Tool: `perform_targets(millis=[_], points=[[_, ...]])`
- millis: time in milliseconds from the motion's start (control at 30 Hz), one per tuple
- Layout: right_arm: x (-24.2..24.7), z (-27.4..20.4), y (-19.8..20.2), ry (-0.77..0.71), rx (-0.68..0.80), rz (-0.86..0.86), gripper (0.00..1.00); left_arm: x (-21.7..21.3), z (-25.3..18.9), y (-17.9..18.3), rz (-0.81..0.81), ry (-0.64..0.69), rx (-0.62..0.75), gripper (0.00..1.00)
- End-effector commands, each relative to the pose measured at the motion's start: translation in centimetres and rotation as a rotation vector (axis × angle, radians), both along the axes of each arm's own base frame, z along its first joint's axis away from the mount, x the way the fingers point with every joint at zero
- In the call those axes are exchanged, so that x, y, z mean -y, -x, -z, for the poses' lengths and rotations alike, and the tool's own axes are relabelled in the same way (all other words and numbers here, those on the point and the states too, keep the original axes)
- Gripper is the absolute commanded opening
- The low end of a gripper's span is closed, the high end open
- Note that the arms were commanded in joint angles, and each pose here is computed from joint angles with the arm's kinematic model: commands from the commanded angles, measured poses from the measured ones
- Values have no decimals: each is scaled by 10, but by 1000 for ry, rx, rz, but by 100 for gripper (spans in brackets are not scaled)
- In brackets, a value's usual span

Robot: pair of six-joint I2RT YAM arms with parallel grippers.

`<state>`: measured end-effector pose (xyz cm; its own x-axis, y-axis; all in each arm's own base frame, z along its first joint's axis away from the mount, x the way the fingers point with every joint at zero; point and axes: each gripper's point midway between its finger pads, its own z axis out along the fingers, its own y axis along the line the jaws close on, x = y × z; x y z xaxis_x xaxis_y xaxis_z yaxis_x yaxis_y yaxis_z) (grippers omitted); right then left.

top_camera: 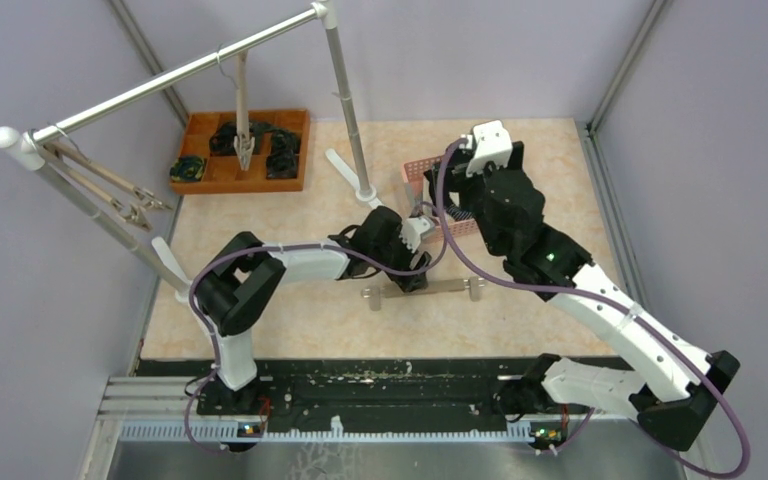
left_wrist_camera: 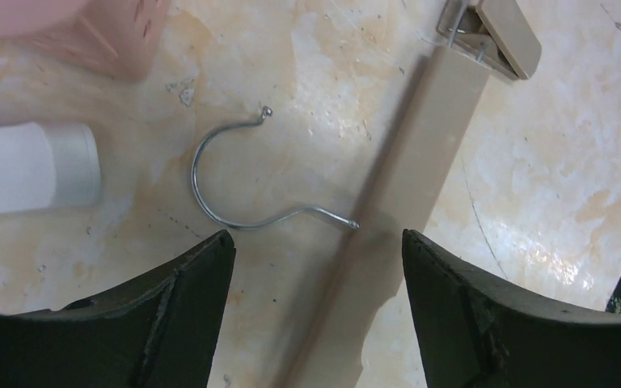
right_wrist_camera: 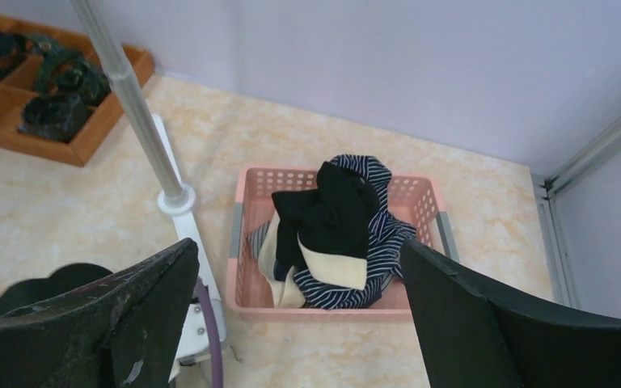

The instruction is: Remove the underwear clipped to the hanger

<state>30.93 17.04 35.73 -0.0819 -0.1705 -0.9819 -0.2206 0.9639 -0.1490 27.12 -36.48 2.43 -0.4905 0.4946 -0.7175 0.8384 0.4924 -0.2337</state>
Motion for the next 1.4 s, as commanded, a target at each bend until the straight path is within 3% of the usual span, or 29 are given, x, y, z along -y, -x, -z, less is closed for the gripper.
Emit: perform_targets(millis=[0, 167, 367, 633, 833, 1133, 1233, 1367], points=[[16, -63, 9, -107, 137, 40, 95, -86, 97, 57, -103, -437, -283, 81], [22, -67, 10, -106, 146, 65, 94, -88, 93, 68, -114, -463, -311, 80], [28, -71, 11, -105, 165, 83, 95, -91, 96, 113, -70, -536, -424, 77], [26, -64, 8, -68, 151, 85, 96, -102, 76, 132, -70, -518, -407, 77], [21, -61, 7, -55, 150, 61, 96, -118, 107, 141, -55, -647, -469, 74], [45, -76, 19, -53, 196, 111, 98, -111, 124, 140, -30, -732, -548, 30], [52, -78, 21, -52, 207, 135, 99, -113, 123, 141, -32, -731, -545, 7], [52, -78, 20, -51, 214, 141, 99, -109, 117, 136, -51, -709, -529, 1]])
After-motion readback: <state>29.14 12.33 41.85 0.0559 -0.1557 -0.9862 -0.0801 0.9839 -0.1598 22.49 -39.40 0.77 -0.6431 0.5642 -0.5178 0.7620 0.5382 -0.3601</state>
